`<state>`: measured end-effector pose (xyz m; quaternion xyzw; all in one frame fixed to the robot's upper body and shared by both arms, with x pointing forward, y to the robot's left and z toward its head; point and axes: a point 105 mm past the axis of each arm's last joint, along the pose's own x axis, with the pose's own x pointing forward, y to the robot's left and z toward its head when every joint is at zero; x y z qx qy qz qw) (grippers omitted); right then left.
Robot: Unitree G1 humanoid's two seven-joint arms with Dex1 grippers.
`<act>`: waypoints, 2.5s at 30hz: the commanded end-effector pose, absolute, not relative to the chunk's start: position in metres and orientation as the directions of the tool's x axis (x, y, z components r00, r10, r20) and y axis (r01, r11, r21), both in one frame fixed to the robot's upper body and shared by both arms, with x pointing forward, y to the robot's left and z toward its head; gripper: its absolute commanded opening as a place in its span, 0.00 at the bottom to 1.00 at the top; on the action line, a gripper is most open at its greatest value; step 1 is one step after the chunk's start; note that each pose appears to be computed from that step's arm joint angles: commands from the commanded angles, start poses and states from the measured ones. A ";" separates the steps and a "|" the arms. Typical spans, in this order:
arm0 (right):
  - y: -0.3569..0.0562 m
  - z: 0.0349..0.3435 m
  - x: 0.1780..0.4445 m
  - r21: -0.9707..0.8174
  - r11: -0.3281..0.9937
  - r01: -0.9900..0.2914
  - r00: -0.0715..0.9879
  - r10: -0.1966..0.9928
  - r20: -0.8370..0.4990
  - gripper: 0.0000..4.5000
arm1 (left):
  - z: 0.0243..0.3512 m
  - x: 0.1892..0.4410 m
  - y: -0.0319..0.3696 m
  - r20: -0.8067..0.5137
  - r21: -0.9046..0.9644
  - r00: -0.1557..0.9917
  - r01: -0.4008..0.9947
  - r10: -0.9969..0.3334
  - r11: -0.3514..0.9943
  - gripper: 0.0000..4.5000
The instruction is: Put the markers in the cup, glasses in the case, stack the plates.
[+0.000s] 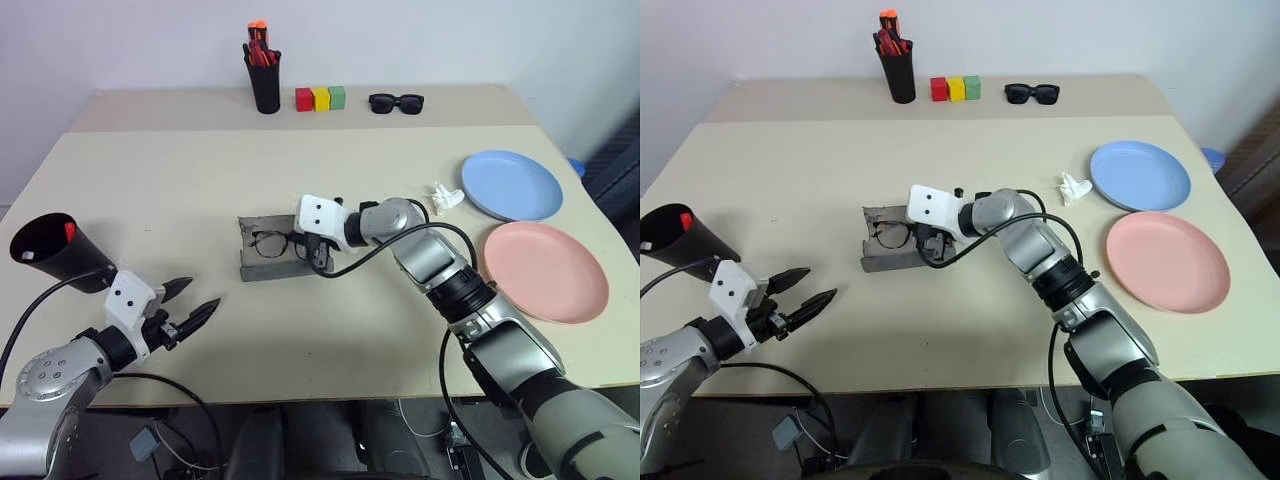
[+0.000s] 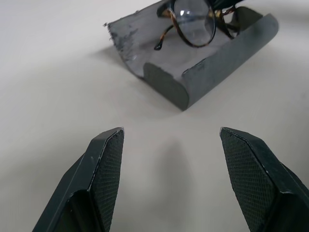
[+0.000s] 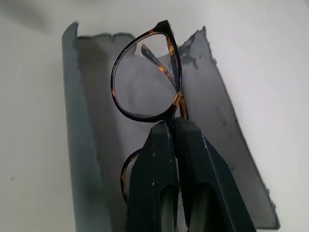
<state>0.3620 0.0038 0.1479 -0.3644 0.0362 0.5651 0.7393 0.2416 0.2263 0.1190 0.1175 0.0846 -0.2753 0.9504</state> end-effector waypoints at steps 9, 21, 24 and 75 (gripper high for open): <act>-0.001 0.207 0.351 -0.552 0.250 -0.795 0.437 0.867 -0.238 0.77 | 0.169 0.317 0.210 -0.054 0.197 0.898 0.438 -0.436 0.877 0.29; -0.063 0.179 0.277 -0.495 0.295 -0.817 0.446 0.868 -0.219 0.77 | 0.160 0.427 0.137 -0.366 0.009 0.820 0.476 -0.440 0.880 0.20; -0.076 0.172 0.274 -0.390 0.423 -0.818 0.521 0.831 -0.193 0.77 | 0.151 0.428 0.130 -0.422 -0.004 0.769 0.528 -0.480 0.849 0.20; -0.296 0.168 0.442 -0.766 0.636 -0.090 0.976 -0.098 -0.195 0.00 | 0.166 0.297 0.107 -0.035 0.163 0.557 0.823 -0.830 0.545 0.18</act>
